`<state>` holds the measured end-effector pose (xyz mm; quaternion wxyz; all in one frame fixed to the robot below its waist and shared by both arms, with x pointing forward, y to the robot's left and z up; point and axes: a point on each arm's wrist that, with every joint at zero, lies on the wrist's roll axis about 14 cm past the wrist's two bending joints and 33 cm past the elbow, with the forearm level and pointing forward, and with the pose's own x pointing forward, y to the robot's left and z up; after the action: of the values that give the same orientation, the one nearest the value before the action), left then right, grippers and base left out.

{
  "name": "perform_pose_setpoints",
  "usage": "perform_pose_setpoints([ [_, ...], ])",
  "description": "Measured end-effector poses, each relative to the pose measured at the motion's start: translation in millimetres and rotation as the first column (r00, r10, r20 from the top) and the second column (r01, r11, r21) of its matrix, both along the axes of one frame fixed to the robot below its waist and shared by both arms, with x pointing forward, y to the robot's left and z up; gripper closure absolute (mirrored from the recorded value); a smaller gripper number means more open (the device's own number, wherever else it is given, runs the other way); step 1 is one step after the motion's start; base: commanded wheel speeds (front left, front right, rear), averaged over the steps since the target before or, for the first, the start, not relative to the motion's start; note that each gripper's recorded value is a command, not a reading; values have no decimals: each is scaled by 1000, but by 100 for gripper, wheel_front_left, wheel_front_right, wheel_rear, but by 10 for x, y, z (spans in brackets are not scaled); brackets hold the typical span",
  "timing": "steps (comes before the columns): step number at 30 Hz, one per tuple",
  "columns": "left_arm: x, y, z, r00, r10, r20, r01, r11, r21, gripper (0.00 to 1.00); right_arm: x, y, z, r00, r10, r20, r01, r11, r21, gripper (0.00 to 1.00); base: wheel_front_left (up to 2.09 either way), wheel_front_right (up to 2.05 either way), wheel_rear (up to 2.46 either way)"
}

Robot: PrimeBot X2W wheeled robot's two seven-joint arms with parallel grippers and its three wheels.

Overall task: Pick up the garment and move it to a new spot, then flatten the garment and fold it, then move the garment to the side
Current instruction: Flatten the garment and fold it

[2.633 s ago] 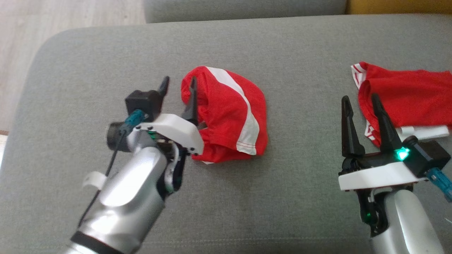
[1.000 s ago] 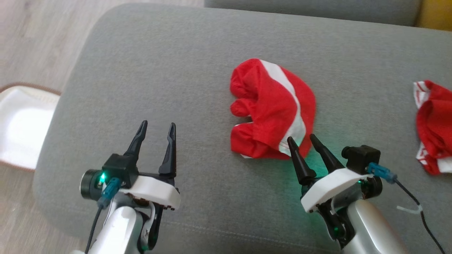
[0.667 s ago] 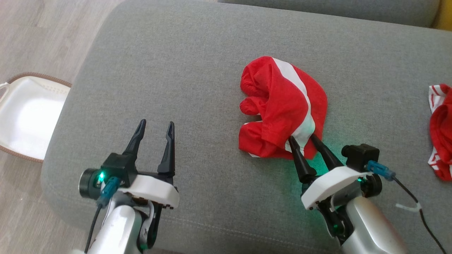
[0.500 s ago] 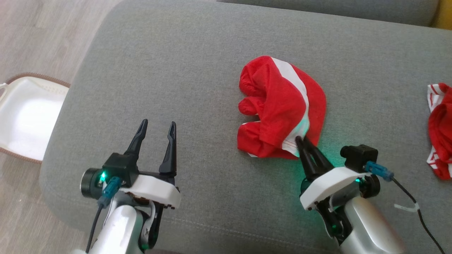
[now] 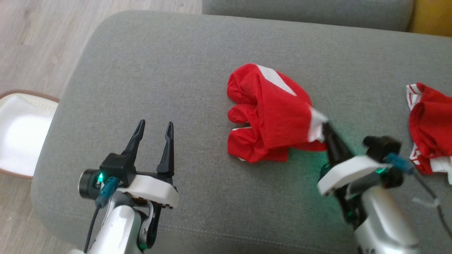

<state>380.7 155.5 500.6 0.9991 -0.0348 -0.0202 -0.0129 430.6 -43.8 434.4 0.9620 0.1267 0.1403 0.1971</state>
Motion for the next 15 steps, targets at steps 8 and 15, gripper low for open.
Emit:
perform_pose_setpoints([
  [8, -38, -35, 82, 1000, -8, 25, 8, 1000, -11, 0, 669, -299, 1196, 948, -38, 317, 86, 987, -139, 100, 0, 0, 0],
  [15, -84, 5, 155, 999, 7, 46, -7, 1000, -15, 0, 1007, -466, 2549, 787, -2, 617, 177, 959, -223, 100, 0, 0, 0],
])
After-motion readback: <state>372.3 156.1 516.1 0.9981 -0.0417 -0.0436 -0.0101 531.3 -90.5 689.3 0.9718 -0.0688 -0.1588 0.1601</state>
